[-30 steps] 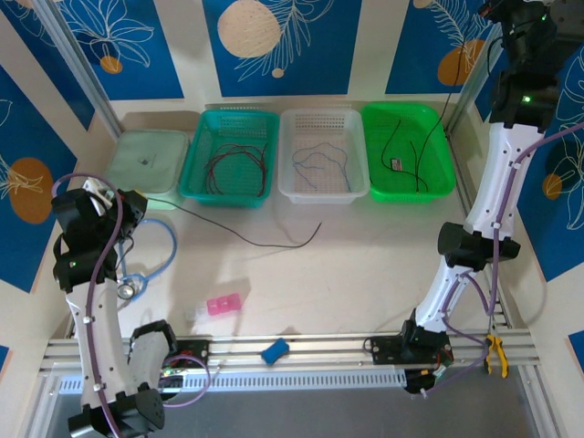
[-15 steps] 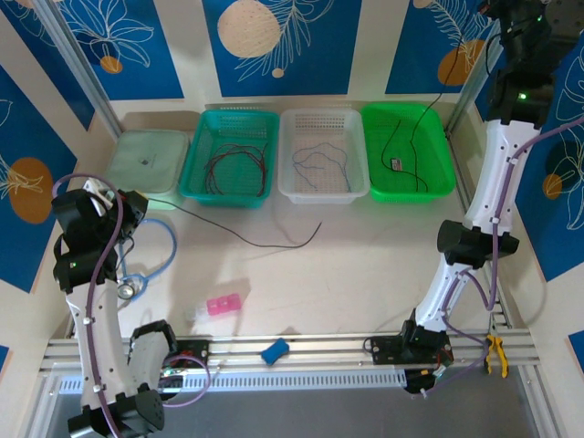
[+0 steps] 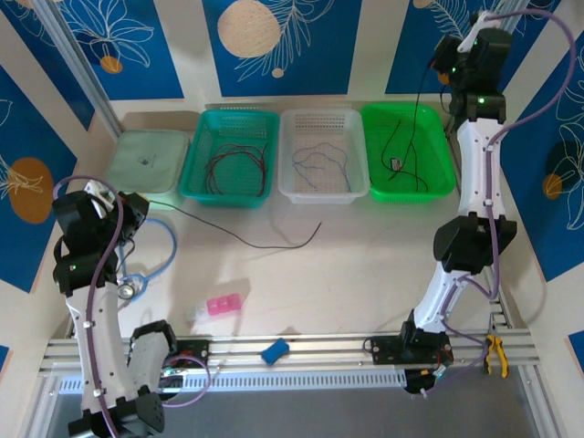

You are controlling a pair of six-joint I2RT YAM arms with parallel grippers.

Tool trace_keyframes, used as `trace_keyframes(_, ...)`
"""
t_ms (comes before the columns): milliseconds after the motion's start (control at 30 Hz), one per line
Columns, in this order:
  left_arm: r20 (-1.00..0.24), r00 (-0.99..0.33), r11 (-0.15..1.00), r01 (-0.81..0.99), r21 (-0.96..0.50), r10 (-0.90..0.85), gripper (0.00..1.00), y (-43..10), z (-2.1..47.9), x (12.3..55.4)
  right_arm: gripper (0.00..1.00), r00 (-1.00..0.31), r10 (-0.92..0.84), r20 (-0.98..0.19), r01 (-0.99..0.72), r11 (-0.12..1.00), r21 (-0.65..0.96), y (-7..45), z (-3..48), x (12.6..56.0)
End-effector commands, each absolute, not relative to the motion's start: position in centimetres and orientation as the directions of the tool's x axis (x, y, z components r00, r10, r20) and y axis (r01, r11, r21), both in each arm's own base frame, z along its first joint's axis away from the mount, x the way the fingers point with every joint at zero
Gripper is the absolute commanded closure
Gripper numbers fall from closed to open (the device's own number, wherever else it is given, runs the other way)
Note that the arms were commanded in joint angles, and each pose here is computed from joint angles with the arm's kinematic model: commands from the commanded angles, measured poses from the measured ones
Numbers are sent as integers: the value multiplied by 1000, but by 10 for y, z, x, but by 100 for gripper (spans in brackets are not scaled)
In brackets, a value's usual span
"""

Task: Untangle the cables

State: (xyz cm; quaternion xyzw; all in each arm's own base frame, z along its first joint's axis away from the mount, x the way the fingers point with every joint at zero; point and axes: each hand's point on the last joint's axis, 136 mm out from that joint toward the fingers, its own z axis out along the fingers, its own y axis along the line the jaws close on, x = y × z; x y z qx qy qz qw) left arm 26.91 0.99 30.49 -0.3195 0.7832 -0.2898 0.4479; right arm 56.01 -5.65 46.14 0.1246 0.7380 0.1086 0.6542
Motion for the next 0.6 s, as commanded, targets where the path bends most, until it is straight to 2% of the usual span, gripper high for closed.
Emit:
trace_keyframes(0,-545,-400,651,-203,-731,-737,100,5,317,266,100,-39,253,-967,55,967,251,-54,483,534)
trace_keyframes(233,-539,-409,649,-204,-733,-736,100,2,313,265,100,-216,300,-929,87,954,288,-58,399,544)
trace_keyframes(567,-539,-415,653,-205,-729,-733,100,-2,314,259,100,-389,415,-822,206,909,362,-67,313,564)
